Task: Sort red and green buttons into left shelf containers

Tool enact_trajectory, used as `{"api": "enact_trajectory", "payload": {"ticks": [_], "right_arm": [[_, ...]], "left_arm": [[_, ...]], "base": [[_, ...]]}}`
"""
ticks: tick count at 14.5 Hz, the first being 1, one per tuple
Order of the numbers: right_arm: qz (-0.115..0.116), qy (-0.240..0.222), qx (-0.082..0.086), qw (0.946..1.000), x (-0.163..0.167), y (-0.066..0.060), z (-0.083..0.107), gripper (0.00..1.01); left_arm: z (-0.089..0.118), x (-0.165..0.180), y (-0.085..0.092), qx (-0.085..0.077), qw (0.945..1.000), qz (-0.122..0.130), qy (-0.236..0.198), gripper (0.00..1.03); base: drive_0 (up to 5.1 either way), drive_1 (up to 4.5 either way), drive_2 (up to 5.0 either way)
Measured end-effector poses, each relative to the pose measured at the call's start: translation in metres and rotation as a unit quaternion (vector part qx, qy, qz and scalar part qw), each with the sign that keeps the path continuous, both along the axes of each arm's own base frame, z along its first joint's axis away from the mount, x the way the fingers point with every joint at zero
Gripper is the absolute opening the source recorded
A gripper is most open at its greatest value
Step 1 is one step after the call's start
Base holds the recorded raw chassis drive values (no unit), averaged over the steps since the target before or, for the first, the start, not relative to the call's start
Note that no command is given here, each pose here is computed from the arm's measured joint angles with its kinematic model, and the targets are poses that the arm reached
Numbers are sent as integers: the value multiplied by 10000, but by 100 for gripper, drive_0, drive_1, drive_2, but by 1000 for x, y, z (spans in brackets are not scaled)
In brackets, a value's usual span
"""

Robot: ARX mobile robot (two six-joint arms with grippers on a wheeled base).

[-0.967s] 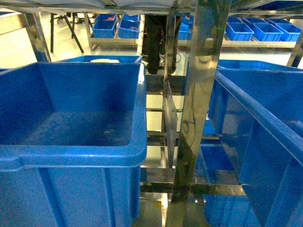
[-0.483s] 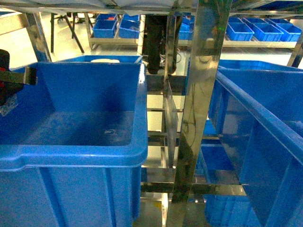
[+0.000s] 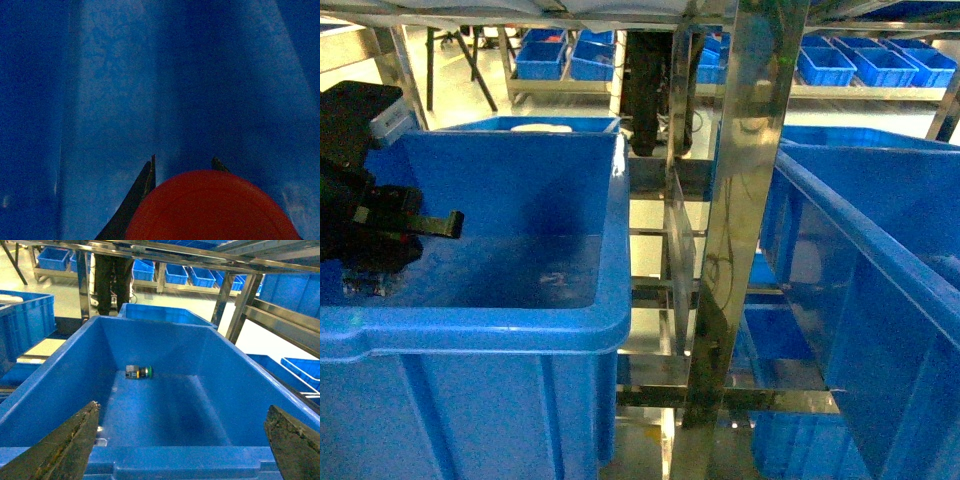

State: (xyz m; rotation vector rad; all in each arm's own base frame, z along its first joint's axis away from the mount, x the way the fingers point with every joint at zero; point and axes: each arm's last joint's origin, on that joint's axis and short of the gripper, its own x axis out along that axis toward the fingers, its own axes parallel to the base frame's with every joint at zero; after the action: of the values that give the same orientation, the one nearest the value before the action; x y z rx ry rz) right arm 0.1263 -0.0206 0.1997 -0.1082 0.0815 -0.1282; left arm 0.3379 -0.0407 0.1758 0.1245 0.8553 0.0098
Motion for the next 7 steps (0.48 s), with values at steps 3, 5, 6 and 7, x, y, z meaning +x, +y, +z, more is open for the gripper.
{"api": "enact_trajectory", "payload": {"ticks": [3,5,6,7], "right_arm": [[0,0,0,10000,0,0,0,98],[0,0,0,10000,0,0,0,98],[0,0,0,10000,0,0,0,98],[-2,0,0,10000,0,0,0,98]], "left_arm": [[7,5,-2,-43,9997,-3,-225,26],[5,5,-1,-66,9997,-1,-243,44],[1,2,-1,-119,9997,-34,-202,69],[1,2,-2,-165,9996,-71,-210,78]], "base": [[0,0,0],[0,0,0],[0,0,0],[0,0,0]]}}
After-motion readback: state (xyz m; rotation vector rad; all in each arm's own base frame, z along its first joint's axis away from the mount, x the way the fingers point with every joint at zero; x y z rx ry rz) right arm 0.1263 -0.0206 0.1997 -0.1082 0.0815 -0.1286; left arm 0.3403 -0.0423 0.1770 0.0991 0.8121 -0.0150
